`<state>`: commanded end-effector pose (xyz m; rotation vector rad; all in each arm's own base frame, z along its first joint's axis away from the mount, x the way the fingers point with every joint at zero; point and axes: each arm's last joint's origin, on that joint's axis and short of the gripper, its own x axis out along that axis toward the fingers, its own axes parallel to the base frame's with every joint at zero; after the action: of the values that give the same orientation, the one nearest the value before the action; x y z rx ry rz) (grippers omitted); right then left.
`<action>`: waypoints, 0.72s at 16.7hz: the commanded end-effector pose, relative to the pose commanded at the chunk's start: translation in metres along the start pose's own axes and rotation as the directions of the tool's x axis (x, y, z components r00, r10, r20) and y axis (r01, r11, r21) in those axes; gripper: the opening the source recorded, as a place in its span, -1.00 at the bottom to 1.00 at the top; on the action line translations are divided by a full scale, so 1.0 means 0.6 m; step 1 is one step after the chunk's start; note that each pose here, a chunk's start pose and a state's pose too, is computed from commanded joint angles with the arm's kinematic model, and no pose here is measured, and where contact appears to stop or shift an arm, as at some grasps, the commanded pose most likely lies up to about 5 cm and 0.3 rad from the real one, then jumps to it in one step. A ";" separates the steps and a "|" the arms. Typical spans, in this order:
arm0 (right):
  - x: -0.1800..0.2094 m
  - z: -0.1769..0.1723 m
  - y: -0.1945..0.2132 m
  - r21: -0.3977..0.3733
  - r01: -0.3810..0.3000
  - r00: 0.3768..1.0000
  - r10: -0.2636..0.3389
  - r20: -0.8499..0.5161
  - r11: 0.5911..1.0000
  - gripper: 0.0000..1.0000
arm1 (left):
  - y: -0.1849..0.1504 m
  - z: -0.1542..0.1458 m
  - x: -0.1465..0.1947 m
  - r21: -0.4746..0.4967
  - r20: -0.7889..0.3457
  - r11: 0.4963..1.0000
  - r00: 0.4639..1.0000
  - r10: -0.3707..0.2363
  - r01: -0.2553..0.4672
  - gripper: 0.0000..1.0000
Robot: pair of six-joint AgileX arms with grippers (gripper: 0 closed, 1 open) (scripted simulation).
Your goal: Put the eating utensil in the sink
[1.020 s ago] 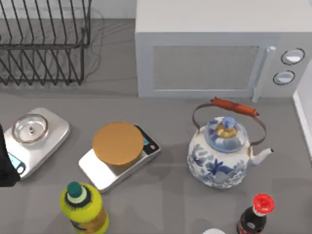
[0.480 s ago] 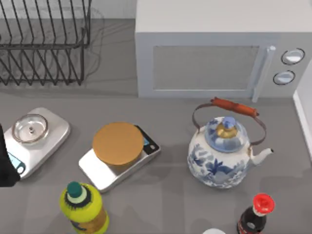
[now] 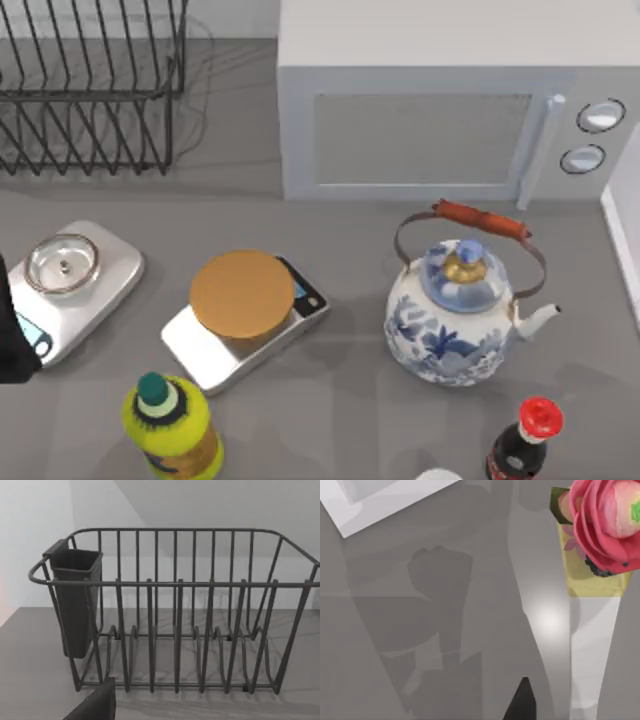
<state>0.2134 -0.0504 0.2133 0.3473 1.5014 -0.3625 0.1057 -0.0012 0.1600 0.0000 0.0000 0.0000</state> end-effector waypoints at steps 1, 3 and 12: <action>-0.002 -0.001 0.000 0.000 -0.001 1.000 0.001 0.002 1.000 -1.00 | 0.000 0.000 0.000 0.000 0.000 1.000 1.000 0.000 0.000 1.00; -0.002 -0.001 0.000 0.000 -0.001 1.000 0.001 0.002 1.000 -1.00 | 0.000 0.000 0.000 0.000 0.000 1.000 1.000 0.000 0.000 1.00; -0.021 0.094 0.026 0.012 0.021 0.997 -0.020 -0.080 1.000 -1.00 | 0.000 0.000 0.000 0.000 0.000 1.000 1.000 0.000 0.000 1.00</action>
<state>0.2703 -0.0611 0.2280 0.3604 1.5820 -0.3783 0.1057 -0.0012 0.1600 0.0000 0.0000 0.0000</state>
